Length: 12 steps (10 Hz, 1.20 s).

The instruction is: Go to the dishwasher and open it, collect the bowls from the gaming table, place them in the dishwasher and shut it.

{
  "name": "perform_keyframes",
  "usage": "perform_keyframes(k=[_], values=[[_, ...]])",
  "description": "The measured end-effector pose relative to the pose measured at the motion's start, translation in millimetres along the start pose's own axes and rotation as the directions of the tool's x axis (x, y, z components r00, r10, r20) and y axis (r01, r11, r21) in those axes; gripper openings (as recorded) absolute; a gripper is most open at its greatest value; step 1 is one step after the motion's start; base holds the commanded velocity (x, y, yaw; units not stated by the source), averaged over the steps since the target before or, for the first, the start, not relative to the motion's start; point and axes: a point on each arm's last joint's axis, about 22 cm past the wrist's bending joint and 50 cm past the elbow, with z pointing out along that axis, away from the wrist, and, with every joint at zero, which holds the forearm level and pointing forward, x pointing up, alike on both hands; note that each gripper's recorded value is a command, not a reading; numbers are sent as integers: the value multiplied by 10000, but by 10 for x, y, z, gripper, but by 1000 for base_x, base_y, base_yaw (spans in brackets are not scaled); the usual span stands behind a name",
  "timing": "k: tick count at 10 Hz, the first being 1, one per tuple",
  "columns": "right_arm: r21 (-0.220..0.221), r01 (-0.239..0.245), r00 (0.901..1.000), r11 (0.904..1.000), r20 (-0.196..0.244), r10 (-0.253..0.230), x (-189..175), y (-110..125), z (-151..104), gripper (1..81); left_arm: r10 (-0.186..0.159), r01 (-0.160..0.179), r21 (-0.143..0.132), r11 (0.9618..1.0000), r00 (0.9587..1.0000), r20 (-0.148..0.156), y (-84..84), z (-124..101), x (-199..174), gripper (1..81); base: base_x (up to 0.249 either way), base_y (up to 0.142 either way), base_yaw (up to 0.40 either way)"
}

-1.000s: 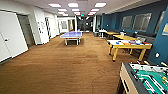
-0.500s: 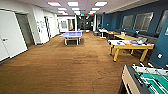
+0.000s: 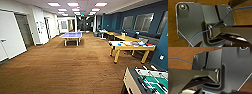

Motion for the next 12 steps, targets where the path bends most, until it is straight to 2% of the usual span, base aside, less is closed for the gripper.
perform_keyframes(k=[2, 3, 6, 12], values=[[38, 111, 9996, 9999, -251, -110, 218, -12, 20, 811, 125, -124, 37, 9999, 9991, -403, -21, -3, 261, 811, 155, 0, 0], [31, 106, 9997, 9999, -232, -105, 205, -10, 19, 811, 127, -126, 40, 9999, 9990, -432, -22, -4, 280, 811, 161, 0, 0], [51, 84, 9998, 10000, -188, -83, 159, -29, 24, 811, 76, -75, 20, 10000, 9996, -267, -10, 0, 161, 811, 171, 0, 0], [51, 76, 9998, 10000, -185, -75, 156, -33, 27, 811, 95, -96, -20, 10000, 9994, -324, 22, 11, 202, 811, 182, 0, 0]])
